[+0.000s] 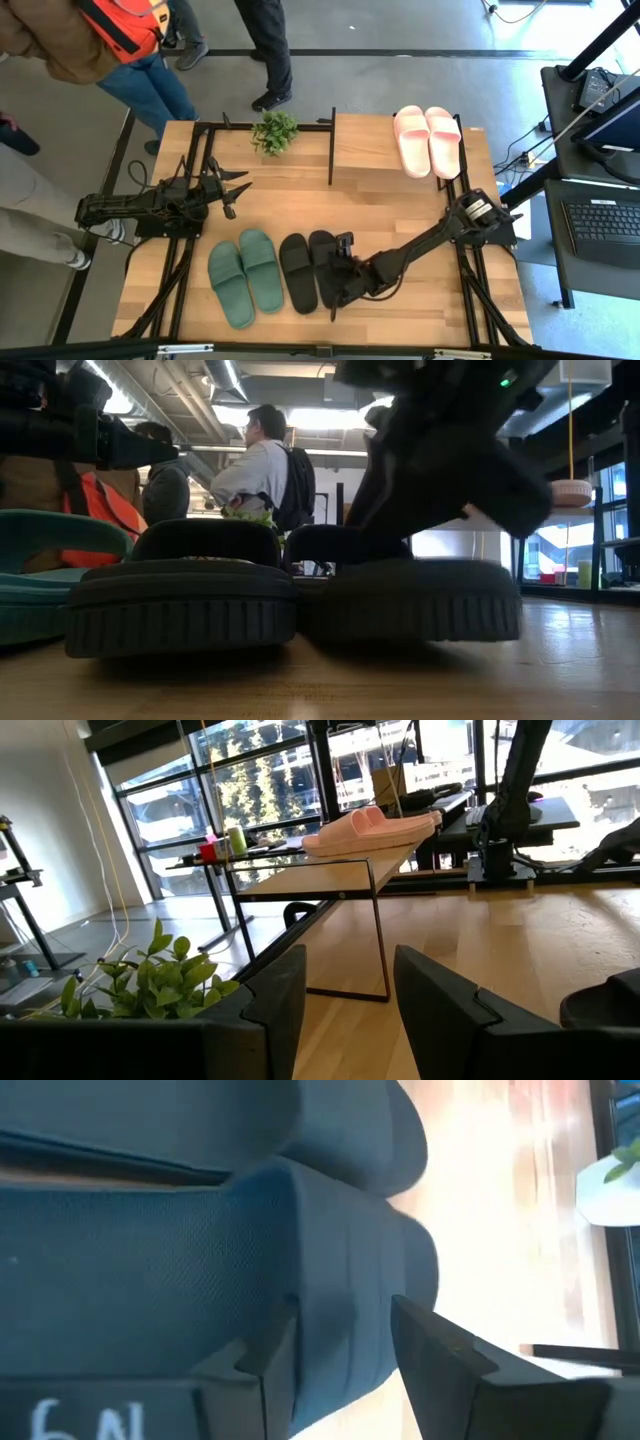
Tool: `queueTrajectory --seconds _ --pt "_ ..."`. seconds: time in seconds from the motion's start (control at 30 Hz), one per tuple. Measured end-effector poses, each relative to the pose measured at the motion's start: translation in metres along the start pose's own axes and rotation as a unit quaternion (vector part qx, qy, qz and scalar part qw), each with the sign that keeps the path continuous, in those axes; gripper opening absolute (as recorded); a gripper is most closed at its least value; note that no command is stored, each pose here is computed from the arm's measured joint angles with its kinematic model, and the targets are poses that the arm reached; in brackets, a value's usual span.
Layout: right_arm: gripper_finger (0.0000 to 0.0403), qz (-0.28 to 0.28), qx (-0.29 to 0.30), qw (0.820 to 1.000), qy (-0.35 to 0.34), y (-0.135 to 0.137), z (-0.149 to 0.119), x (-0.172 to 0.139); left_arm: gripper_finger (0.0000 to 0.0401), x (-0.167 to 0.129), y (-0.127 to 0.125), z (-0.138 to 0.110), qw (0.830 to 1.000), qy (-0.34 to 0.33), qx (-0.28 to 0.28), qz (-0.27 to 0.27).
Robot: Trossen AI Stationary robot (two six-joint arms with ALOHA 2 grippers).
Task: Pick and place slides into the shelf
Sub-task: Put the right black slide under the shelf
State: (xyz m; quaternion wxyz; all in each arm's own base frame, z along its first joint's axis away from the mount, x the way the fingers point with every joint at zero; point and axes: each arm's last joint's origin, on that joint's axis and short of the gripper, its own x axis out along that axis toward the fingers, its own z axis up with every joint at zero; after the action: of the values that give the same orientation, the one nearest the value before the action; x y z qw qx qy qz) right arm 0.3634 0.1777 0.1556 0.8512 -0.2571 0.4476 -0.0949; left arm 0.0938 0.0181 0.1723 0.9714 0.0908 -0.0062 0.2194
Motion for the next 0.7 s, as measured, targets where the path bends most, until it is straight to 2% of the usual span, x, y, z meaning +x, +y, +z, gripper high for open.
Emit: queueTrajectory --seconds 0.23,0.7 --pt "0.0156 -0.001 0.024 1.0 0.017 -0.012 -0.001 0.014 0.0145 0.0 0.0 0.0 1.0 0.0 0.0 0.0" --pt "0.0156 0.02 0.037 0.999 -0.001 -0.008 0.003 0.012 0.0145 0.0 0.0 0.0 1.0 0.0 0.0 0.0"
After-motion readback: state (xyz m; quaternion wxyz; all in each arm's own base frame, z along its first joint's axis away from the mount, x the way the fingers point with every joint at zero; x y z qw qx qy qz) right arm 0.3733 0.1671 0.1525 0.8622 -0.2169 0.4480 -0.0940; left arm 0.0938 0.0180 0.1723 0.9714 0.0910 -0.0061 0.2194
